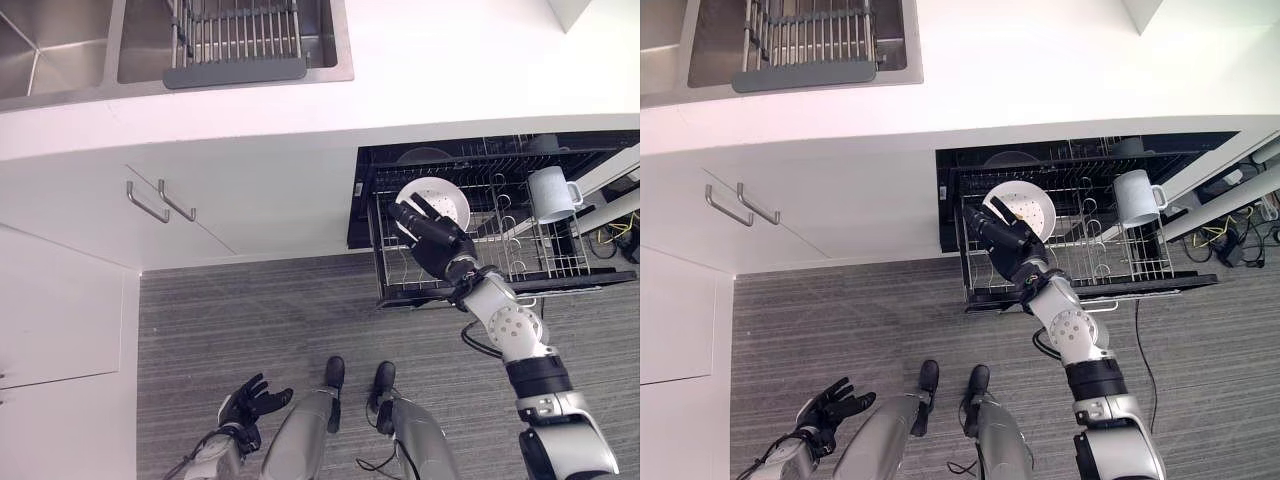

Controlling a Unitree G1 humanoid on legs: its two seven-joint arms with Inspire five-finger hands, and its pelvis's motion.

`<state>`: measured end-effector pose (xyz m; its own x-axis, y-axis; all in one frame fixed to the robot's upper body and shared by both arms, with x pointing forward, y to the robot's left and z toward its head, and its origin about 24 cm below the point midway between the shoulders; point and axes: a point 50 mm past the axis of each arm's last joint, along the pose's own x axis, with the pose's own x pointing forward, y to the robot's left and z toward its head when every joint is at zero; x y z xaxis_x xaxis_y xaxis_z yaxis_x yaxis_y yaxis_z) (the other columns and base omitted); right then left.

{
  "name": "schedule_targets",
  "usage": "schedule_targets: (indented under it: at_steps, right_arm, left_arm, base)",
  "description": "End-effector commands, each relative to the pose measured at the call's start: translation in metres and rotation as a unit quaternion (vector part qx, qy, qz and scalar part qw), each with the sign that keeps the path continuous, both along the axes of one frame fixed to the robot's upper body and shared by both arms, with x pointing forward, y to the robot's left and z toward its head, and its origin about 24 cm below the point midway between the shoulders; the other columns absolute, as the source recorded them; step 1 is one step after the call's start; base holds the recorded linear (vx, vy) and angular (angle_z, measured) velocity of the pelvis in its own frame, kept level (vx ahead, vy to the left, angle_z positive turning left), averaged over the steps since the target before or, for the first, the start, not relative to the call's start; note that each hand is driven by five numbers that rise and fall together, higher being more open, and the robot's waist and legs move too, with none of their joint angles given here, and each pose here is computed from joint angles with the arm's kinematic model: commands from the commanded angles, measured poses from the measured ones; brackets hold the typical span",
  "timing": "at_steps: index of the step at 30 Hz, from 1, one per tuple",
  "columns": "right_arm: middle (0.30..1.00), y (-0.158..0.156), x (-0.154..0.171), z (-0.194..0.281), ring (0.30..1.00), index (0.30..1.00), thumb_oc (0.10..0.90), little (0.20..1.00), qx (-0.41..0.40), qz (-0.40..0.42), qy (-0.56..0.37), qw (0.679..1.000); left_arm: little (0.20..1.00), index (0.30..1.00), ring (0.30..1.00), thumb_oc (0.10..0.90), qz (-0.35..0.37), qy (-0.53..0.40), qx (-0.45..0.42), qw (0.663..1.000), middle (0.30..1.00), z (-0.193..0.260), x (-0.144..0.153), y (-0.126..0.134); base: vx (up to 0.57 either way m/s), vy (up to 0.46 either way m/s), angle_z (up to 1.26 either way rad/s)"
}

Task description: Place the dishes in the dishwasher.

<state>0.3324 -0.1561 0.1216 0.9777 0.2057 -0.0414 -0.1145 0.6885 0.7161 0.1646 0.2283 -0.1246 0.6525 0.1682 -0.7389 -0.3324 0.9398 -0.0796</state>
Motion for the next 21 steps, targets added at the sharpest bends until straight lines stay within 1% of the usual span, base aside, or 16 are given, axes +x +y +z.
schedule_targets:
  at_steps: [1, 2, 3, 4, 6, 9, 12, 17, 18, 19, 21]
  right_arm:
    - [0.9, -0.008, -0.009, 0.019, 0.9, 0.9, 0.8, 0.9, 0.12, -0.006, -0.075, 0.99]
    - [0.9, -0.009, -0.021, 0.011, 0.9, 0.9, 0.8, 0.9, 0.149, -0.002, -0.075, 0.986]
    - [0.9, -0.009, -0.021, 0.011, 0.9, 0.9, 0.8, 0.9, 0.149, -0.002, -0.075, 0.986]
    - [0.9, -0.013, -0.03, 0.009, 0.9, 0.9, 0.8, 0.9, 0.167, -0.003, -0.077, 0.983]
    - [0.9, -0.021, -0.044, 0.003, 0.9, 0.9, 0.8, 0.9, 0.176, -0.017, -0.079, 0.981]
    - [0.9, -0.034, -0.055, -0.001, 0.9, 0.9, 0.8, 0.9, 0.166, -0.046, -0.08, 0.982]
    - [0.9, -0.052, -0.065, -0.006, 0.9, 0.9, 0.8, 0.9, 0.14, -0.101, -0.081, 0.982]
    - [0.9, -0.08, -0.077, -0.025, 0.9, 0.9, 0.8, 0.9, 0.155, -0.184, -0.057, 0.969]
    - [0.9, -0.09, -0.082, -0.032, 0.9, 0.9, 0.8, 0.9, 0.142, -0.22, -0.051, 0.964]
    - [0.9, -0.092, -0.083, -0.034, 0.9, 0.9, 0.8, 0.9, 0.144, -0.228, -0.052, 0.962]
    - [0.9, -0.101, -0.092, -0.05, 0.9, 0.9, 0.8, 0.9, 0.144, -0.264, -0.027, 0.953]
  left_arm:
    - [0.9, 0.9, 0.9, 0.8, 0.007, 0.043, 0.032, 0.999, 0.9, -0.013, -0.048, 0.007]
    - [0.9, 0.9, 0.9, 0.8, 0.014, 0.05, 0.033, 0.998, 0.9, -0.015, -0.055, 0.007]
    - [0.9, 0.9, 0.9, 0.8, 0.014, 0.05, 0.033, 0.998, 0.9, -0.015, -0.055, 0.007]
    - [0.9, 0.9, 0.9, 0.8, 0.021, 0.056, 0.034, 0.998, 0.9, -0.016, -0.061, 0.007]
    - [0.9, 0.9, 0.9, 0.8, 0.027, 0.065, 0.034, 0.997, 0.9, -0.018, -0.07, 0.008]
    - [0.9, 0.9, 0.9, 0.8, 0.033, 0.075, 0.033, 0.996, 0.9, -0.021, -0.078, 0.009]
    - [0.9, 0.9, 0.9, 0.8, 0.042, 0.082, 0.031, 0.995, 0.9, -0.022, -0.081, 0.011]
    - [0.9, 0.9, 0.9, 0.8, 0.047, 0.089, 0.03, 0.994, 0.9, -0.023, -0.086, 0.014]
    - [0.9, 0.9, 0.9, 0.8, 0.05, 0.091, 0.029, 0.994, 0.9, -0.023, -0.088, 0.014]
    - [0.9, 0.9, 0.9, 0.8, 0.049, 0.092, 0.029, 0.994, 0.9, -0.024, -0.088, 0.014]
    - [0.9, 0.9, 0.9, 0.8, 0.036, 0.098, 0.031, 0.994, 0.9, -0.024, -0.09, 0.014]
  base:
    - [0.11, -0.013, -0.24]
    - [0.09, -0.01, -0.26]
    - [0.08, -0.011, -0.11]
    - [0.05, -0.008, -0.07]
    - [0.09, -0.005, -0.11]
    - [0.06, 0.008, -0.18]
    - [0.05, 0.001, -0.15]
    - [0.02, -0.015, -0.15]
    - [0.03, -0.016, -0.19]
    - [0.04, -0.025, -0.22]
    - [0.04, -0.036, -0.13]
